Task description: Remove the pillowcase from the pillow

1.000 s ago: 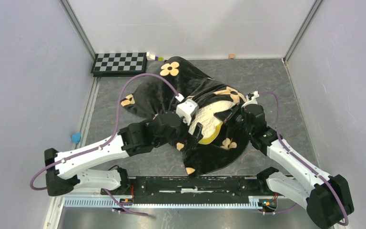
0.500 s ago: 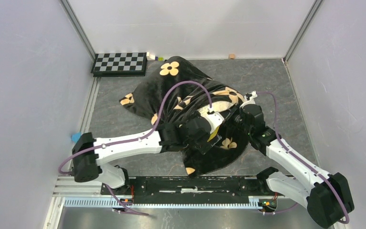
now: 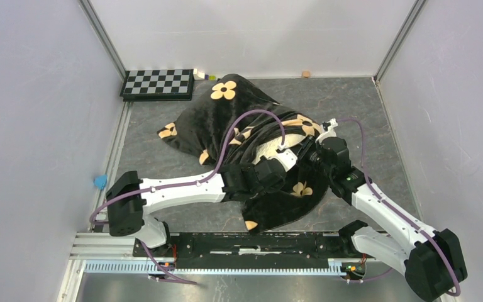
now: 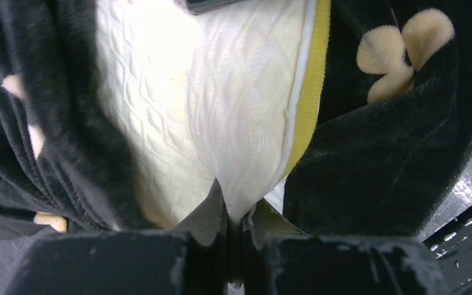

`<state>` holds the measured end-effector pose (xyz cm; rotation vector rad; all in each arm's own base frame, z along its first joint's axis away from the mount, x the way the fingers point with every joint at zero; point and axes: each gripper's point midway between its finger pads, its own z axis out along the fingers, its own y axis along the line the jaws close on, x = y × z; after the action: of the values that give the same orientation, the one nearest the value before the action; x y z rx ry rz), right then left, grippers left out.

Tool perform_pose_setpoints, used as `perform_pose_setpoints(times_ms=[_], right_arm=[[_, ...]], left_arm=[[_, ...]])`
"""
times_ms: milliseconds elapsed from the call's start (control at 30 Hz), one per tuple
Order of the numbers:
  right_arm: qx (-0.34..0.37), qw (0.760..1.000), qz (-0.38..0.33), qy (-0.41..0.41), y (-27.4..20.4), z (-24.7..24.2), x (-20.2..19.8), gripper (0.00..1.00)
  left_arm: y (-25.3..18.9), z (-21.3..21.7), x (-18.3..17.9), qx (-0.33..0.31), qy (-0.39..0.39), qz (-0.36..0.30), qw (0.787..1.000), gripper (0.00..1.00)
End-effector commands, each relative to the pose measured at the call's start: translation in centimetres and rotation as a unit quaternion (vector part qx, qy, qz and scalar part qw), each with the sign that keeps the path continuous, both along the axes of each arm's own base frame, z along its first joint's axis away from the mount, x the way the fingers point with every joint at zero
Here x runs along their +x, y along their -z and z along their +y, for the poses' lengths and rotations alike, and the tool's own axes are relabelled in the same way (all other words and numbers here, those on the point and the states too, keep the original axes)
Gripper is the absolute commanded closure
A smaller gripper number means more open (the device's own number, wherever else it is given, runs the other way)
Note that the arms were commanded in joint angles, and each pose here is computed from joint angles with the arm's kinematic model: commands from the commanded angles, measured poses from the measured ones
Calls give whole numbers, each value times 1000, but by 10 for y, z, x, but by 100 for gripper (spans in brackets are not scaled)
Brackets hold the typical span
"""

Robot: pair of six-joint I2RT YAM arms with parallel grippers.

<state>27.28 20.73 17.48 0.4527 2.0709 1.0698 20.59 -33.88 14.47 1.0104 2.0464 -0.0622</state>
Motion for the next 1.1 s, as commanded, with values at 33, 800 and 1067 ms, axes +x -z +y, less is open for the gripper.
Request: perform_pose_setpoints(times_ms=[33, 800, 1067], right_arm=[[-33, 997, -60, 37, -12, -30, 13, 40], [-319, 921, -218, 47, -11, -118, 0, 2], [-295, 887, -350, -62, -18, -80, -18, 2]], left_arm=[[-46, 21, -2, -64, -32, -18, 997, 98], [-112, 102, -11, -145, -120, -43, 981, 98], [-141, 117, -12, -173, -127, -60, 975, 98]])
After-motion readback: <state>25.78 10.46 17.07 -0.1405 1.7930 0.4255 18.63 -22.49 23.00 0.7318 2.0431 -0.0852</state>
